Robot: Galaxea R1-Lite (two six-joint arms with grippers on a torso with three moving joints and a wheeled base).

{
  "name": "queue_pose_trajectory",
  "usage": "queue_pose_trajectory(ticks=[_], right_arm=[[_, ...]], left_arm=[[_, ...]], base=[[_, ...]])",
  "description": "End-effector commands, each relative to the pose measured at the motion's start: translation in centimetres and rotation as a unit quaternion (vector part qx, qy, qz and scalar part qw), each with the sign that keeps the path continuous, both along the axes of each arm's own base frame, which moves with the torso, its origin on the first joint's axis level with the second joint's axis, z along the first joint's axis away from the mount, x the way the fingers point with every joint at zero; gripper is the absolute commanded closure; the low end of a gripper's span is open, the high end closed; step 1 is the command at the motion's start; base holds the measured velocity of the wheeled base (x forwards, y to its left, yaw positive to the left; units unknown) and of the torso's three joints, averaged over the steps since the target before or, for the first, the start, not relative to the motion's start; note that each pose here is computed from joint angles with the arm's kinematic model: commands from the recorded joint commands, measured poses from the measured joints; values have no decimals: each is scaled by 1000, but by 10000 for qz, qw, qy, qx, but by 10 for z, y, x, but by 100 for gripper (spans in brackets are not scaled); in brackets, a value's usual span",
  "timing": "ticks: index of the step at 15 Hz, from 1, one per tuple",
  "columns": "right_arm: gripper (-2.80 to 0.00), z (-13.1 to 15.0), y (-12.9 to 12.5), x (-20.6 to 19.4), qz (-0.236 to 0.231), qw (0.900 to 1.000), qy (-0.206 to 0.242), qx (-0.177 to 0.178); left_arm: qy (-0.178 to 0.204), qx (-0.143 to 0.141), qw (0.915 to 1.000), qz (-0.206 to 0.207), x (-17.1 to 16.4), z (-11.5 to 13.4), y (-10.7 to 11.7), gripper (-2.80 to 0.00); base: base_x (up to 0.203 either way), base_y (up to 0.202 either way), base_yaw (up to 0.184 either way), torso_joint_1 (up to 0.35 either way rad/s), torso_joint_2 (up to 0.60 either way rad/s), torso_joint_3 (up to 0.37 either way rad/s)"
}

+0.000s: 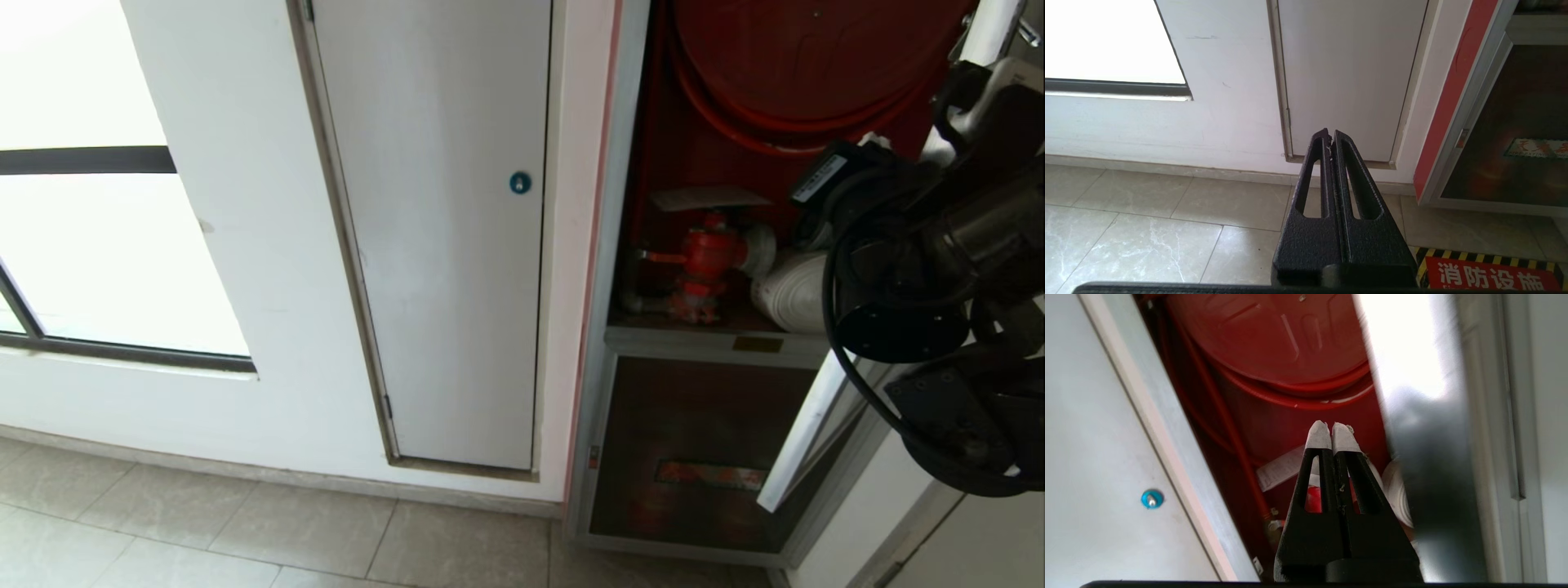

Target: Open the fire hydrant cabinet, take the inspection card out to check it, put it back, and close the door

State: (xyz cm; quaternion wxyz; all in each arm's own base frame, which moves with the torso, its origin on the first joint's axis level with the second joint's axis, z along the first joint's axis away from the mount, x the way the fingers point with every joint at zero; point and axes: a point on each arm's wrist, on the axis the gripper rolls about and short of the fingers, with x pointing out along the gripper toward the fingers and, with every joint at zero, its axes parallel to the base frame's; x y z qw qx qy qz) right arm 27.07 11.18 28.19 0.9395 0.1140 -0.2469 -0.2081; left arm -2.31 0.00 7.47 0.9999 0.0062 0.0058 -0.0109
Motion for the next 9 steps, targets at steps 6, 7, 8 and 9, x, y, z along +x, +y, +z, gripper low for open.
queue_pose_trajectory(ticks=[6, 7, 8, 9], right_arm=[[0, 7, -12, -24, -48, 9999, -70, 64], [0, 8, -14, -27, -48, 9999, -89, 73], [0, 7, -14, -28, -53, 9999, -64, 66], [0, 7, -15, -29, -59, 9999, -65, 61]], left_arm=[[4, 0, 10000, 1, 0, 0, 0, 0], [11, 0, 10000, 1, 0, 0, 0, 0], [11, 0, 10000, 1, 0, 0, 0, 0], [3, 0, 10000, 1, 0, 0, 0, 0]], base=[[0, 0, 0, 0, 0, 0], [0, 0, 0, 0, 0, 0], [0, 0, 0, 0, 0, 0], [0, 0, 0, 0, 0, 0]])
